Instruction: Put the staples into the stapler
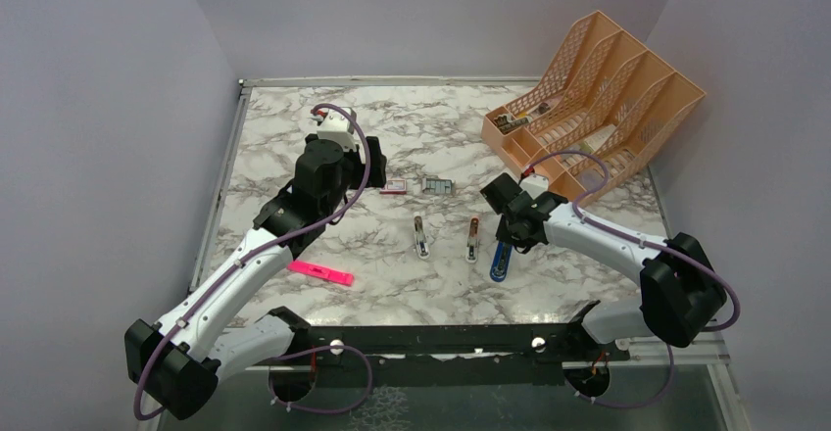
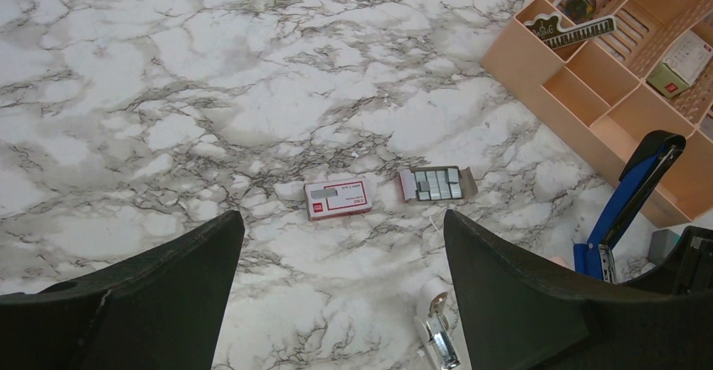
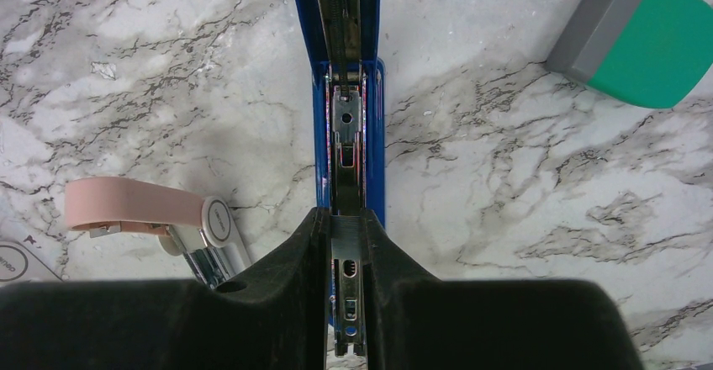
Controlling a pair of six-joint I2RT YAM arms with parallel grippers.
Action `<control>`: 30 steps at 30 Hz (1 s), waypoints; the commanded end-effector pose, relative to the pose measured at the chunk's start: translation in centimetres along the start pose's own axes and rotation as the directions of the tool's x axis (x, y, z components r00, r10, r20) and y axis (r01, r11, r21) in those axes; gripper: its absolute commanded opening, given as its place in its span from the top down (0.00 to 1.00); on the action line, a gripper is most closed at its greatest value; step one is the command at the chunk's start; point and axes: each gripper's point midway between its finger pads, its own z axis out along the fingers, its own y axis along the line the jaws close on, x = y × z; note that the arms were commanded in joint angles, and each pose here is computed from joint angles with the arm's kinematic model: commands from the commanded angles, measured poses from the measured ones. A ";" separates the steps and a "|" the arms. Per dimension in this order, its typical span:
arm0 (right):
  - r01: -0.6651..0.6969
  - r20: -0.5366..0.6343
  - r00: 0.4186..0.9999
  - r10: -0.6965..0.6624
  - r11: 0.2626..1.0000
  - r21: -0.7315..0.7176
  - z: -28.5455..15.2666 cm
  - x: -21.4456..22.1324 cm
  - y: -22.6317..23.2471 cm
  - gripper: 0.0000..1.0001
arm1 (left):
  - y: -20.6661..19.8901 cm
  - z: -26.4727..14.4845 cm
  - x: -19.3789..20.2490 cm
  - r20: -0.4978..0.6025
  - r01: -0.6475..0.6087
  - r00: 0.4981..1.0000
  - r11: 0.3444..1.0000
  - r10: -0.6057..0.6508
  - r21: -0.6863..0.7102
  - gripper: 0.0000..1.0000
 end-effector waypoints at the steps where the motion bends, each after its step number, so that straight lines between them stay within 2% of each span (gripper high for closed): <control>1: -0.005 -0.011 1.000 0.005 1.000 0.014 0.6 0.5 -0.3 0.80 | -0.3 -0.1 -0.1 0.001 0.010 1.000 1.000 -0.010 0.019 0.11; 30: -0.010 -0.022 1.000 0.011 1.000 0.026 0.6 0.9 -0.7 0.77 | -0.5 0.1 0.0 -0.007 0.010 1.000 1.000 -0.010 0.026 0.11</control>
